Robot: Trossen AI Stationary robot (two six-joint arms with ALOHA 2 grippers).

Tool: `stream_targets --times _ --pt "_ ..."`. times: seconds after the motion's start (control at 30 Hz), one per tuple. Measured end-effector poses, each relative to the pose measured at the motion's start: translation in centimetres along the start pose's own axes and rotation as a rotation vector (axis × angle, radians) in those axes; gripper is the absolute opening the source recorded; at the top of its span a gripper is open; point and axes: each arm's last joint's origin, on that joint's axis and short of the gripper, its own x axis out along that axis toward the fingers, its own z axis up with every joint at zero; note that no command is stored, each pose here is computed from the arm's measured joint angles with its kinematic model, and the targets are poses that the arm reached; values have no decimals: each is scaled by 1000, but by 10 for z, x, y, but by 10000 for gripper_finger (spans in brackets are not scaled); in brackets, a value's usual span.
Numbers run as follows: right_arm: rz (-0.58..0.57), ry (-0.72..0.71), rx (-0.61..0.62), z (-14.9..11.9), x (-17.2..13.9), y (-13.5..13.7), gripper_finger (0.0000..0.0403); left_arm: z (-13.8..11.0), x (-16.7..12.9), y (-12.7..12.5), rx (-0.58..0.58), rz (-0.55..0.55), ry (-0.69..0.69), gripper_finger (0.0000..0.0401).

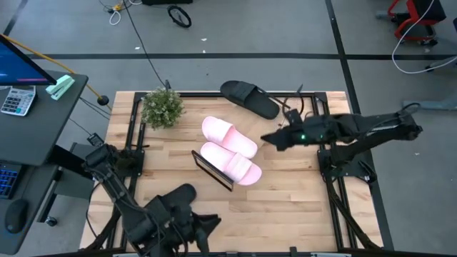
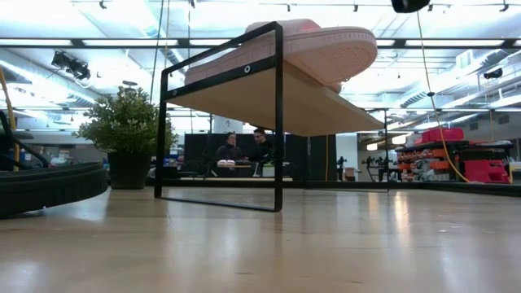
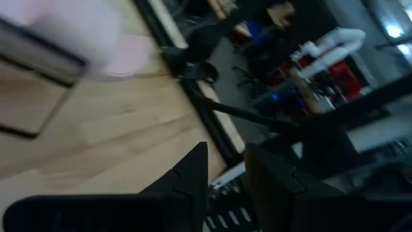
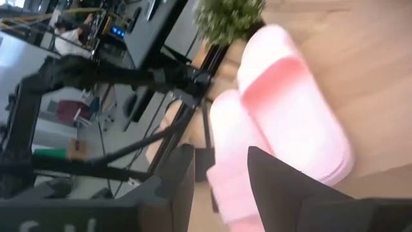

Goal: Pick and place slides into the shelf
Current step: Put the black slipper on the shelf

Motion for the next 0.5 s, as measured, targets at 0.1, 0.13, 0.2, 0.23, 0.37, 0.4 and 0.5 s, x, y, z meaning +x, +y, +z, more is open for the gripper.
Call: stream_targets --times 0.1,0.13,0.2,0.23,0.37,0.4,0.5 --pt "9 23 -1 -13 5 5 149 -1 0 -9 28 -44 53 107" --pt "13 31 -3 -16 8 7 149 -2 1 -11 44 -55 80 108" --pt "27 44 -9 -23 13 10 149 -2 3 -15 68 -81 139 107" --pt "36 50 -11 -26 15 12 149 -3 5 -17 81 -96 187 107" --pt "63 62 -15 -35 23 18 149 -4 13 -22 155 -186 500 107" --pt "66 65 -16 -36 25 18 149 -4 16 -22 183 -210 599 107" --pt "84 70 -15 -40 27 21 149 -4 23 -20 275 -284 875 107"
